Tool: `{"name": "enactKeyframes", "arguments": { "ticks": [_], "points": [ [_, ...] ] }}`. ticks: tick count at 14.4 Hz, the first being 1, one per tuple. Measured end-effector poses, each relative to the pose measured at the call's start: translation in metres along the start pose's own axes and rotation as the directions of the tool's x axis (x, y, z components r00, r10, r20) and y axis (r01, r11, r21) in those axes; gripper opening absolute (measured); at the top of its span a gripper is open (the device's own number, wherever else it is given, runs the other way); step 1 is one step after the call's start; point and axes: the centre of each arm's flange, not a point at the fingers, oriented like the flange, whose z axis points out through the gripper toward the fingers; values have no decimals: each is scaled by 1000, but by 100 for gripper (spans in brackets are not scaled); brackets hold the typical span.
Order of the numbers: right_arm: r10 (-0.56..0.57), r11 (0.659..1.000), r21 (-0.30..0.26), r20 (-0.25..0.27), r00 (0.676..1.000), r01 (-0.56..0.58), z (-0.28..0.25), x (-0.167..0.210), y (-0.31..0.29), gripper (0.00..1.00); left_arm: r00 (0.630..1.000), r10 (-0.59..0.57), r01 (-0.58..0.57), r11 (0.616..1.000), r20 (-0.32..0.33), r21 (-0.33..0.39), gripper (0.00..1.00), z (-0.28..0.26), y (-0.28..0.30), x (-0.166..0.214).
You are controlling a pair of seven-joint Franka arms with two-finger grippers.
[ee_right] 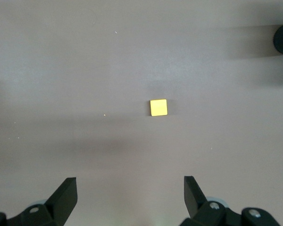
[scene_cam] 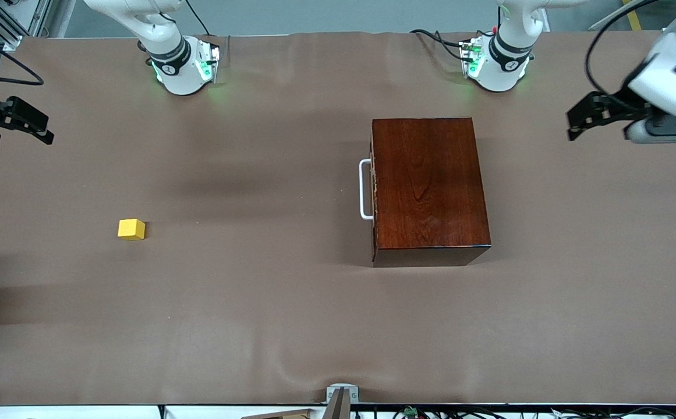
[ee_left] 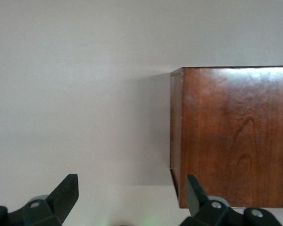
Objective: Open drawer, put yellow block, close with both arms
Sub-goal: 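Move the left gripper toward the drawer's white handle on the wooden box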
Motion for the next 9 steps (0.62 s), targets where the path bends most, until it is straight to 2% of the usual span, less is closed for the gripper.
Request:
{"name": "enactKeyframes", "arguments": {
  "ticks": [5,9],
  "points": [
    [0,1000,0,1,1000,0,0,0,0,100,997,60,-60,998,45,-4,100,26,59,8],
    [0,1000,0,5,1000,0,2,1,0,100,994,76,-78,997,72,23,100,47,110,7]
  ]
}}
